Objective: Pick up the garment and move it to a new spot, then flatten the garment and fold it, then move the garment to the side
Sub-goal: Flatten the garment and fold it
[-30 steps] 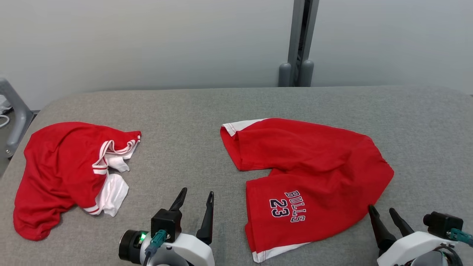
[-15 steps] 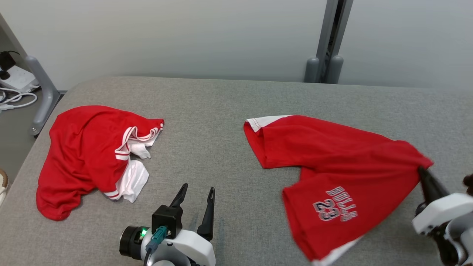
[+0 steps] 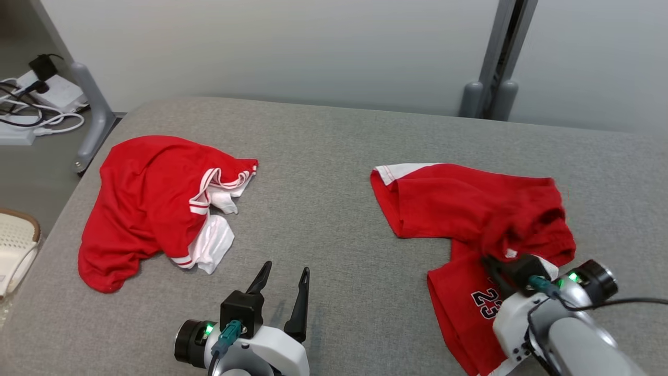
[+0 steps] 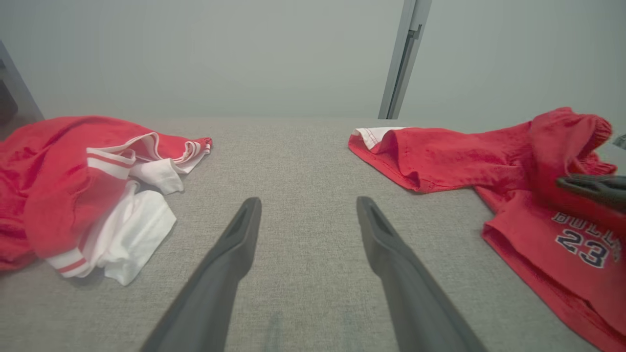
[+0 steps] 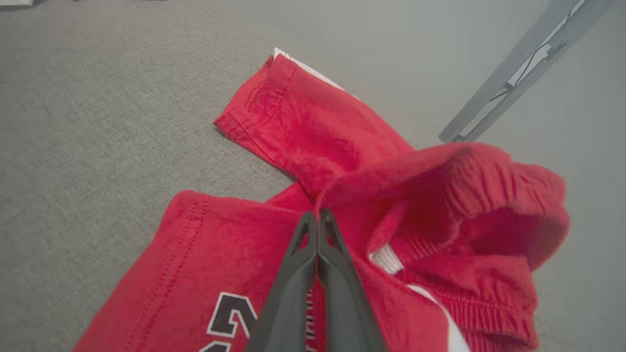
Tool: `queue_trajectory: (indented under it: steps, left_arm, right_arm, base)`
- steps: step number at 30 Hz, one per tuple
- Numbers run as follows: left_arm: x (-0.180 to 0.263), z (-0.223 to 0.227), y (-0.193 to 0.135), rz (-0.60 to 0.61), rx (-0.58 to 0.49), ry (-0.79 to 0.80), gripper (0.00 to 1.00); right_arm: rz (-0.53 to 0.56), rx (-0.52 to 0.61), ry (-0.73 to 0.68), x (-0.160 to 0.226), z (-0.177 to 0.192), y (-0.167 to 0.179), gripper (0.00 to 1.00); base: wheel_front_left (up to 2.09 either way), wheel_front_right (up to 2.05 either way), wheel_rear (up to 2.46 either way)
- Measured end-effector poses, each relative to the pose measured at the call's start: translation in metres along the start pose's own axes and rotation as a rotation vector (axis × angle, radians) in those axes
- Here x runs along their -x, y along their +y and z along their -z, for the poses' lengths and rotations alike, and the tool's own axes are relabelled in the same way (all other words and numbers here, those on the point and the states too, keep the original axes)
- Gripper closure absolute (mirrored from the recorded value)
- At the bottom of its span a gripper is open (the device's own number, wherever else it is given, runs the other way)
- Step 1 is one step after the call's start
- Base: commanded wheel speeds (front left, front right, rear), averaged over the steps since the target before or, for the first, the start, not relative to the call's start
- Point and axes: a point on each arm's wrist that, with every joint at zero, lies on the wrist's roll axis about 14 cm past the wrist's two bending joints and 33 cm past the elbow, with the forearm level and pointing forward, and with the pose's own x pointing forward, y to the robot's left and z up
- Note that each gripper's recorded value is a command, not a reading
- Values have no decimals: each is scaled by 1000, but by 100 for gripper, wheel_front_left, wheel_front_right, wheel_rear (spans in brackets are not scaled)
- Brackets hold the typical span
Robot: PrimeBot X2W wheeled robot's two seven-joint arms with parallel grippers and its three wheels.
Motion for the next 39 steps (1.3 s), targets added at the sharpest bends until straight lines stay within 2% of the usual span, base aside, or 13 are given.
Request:
queue_trajectory:
  steps: [1,2,3,9,20,27,31,39]
  left_arm:
    - [0,0,1,-4,1,0,0]
    - [1,0,2,-8,2,-1,0]
    - [2,-1,4,-12,3,-3,0]
    - [2,-5,9,-34,4,-16,0]
    - [-4,-13,-11,26,10,-39,0]
    - [-11,-20,-32,85,11,-59,0]
    - [-13,-21,-42,114,9,-59,0]
    - [-15,-27,-51,142,10,-80,0]
  right_arm:
    - [-14,-5,24,-3,4,6,80]
    - [-25,-2,58,-3,11,9,5]
    - [-33,1,90,-3,18,12,0]
    - [-69,-43,126,-5,23,32,0]
    - [36,-192,-49,13,-15,-3,0]
    - [184,-267,-217,52,-42,-59,0]
    - [292,-279,-257,84,-36,-86,0]
    - [410,-363,-312,115,-27,-92,0]
  base:
    - [0,0,0]
    - [0,0,0]
    - [0,0,0]
    - [0,0,0]
    - [0,0,0]
    - [0,0,0]
    - [0,0,0]
    - [0,0,0]
